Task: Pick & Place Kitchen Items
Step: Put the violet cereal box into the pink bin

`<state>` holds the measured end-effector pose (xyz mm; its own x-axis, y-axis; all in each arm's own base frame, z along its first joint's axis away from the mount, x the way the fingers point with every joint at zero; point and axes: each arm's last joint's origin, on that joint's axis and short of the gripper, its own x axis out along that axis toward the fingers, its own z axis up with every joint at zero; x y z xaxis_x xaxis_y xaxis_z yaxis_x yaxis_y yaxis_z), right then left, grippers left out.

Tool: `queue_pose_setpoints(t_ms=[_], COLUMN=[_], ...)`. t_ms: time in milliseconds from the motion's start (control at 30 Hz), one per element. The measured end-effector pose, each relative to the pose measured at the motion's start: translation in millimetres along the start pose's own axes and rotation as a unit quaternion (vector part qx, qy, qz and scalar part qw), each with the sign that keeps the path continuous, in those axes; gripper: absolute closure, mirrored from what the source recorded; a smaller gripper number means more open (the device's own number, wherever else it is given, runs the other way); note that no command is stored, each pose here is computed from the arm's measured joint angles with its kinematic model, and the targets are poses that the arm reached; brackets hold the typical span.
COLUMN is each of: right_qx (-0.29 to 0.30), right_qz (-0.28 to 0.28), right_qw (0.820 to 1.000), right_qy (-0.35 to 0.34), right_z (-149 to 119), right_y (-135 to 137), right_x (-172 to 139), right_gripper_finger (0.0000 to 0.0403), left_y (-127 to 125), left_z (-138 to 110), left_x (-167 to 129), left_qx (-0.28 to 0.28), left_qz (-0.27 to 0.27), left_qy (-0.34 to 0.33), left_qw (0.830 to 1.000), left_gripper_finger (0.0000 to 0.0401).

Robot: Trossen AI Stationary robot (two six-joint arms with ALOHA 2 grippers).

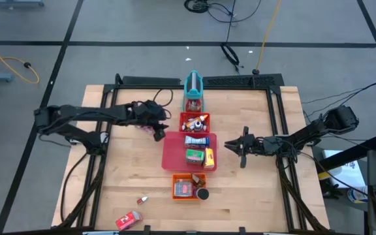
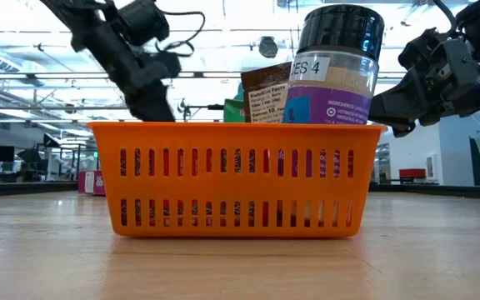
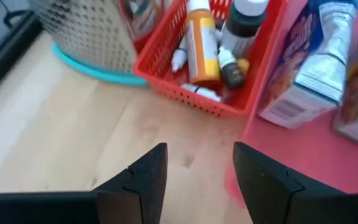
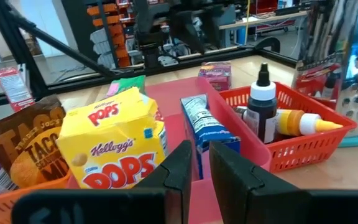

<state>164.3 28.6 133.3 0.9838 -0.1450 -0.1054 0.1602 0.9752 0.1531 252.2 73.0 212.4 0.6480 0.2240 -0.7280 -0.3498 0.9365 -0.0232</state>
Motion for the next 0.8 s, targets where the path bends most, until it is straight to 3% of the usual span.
queue_pose_setpoints(t_ms=[167,333,533,800], right_qx=[0.002,0.002,0.006,0.014], right_qz=[-0.008,-0.008,-0.008,-0.007], right_qw=[1.0,1.0,1.0,1.0], right_qy=[-0.001,-0.002,-0.002,-0.002], right_z=[0.0,0.1,0.1,0.2], right_y=[-0.5,-0.5,-0.5,-0.5], right_x=[0.0,0.0,0.0,0.0], right_gripper_finger=[0.0355,0.0355,0.0355,0.0355], left_y=[-1.2,-3.7,-12.0,-18.4], left_z=[-13.6,-30.9,-43.7,-57.2], left_x=[-26.3,-34.8,-29.2,-25.0], left_qx=[0.025,0.036,0.11,0.169], left_qz=[0.043,0.094,0.108,0.11], left_qy=[0.054,0.133,0.184,0.201], left_qw=[0.997,0.986,0.971,0.959], left_gripper_finger=[0.0217,0.0217,0.0217,0.0217])
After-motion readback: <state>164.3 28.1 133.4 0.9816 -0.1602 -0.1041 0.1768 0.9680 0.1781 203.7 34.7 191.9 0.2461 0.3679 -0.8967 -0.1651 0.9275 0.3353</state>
